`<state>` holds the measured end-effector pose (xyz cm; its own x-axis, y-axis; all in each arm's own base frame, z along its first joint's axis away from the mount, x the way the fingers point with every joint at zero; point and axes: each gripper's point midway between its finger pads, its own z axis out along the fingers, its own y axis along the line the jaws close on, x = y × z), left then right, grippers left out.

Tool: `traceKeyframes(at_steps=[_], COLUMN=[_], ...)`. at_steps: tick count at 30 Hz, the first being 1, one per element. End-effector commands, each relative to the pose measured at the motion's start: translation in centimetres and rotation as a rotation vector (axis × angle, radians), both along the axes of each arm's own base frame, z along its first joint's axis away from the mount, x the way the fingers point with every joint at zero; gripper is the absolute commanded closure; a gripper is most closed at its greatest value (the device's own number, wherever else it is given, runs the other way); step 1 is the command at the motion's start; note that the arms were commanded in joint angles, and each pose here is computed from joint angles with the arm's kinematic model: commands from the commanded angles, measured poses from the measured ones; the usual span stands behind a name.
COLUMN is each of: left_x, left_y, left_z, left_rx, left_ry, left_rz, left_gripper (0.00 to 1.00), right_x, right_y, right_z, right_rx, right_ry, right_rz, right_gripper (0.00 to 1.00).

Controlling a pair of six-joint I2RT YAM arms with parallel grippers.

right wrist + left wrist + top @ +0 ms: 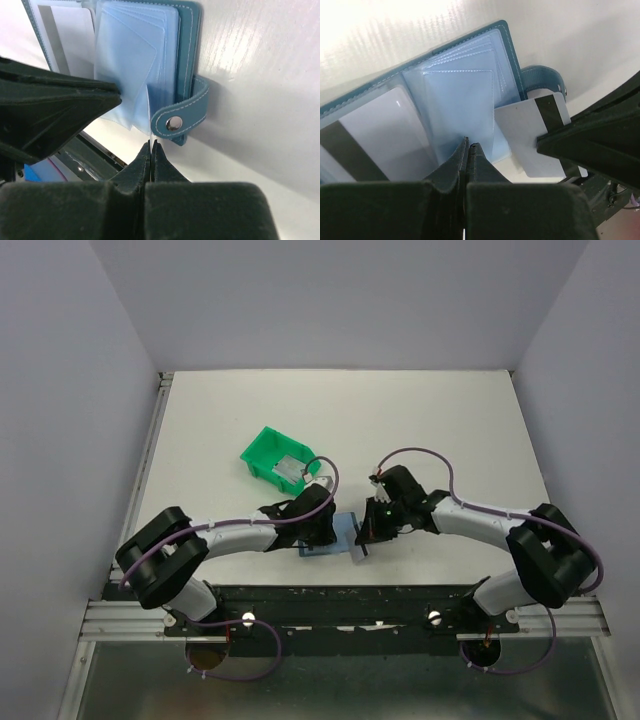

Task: Put the credit cards into the card holder
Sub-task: Turn over the card slot in the card holder.

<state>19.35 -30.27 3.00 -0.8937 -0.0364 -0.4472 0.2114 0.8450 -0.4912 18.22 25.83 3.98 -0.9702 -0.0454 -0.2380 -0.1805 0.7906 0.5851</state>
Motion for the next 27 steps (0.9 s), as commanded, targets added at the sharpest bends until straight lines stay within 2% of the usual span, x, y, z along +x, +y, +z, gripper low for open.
traceKeyframes(at_steps=[1,13,20,24,27], left_x=[0.1,0.1,0.7,1.1,1.3], left_y=[1.9,2.3,3.5,4.6,5.5], left_z=[1.2,3.0,5.8,7.2,8.0], left_rx=[0.079,0.054,0.029,0.019,0.013], left_ry=[-0.025,-0.065,-0.125,-0.156,-0.172], left_rz=[0.02,0.028,0.081,0.126,0.151], left_gripper=[1.0,1.0,1.0,1.0,1.0], right_x=[0.3,0.3,0.9,1.3,1.3], right_y=[0.9,1.9,2.8,4.3,4.8], right_z=[-0.2,-0.8,1.3,3.4,4.0], right_rx=[0.039,0.097,0.162,0.265,0.29], right_ry=[0.012,0.036,-0.022,-0.063,-0.064], right_rz=[-0.005,-0.015,0.005,0.047,0.075], right_gripper=[1.0,1.0,1.0,1.0,0.99])
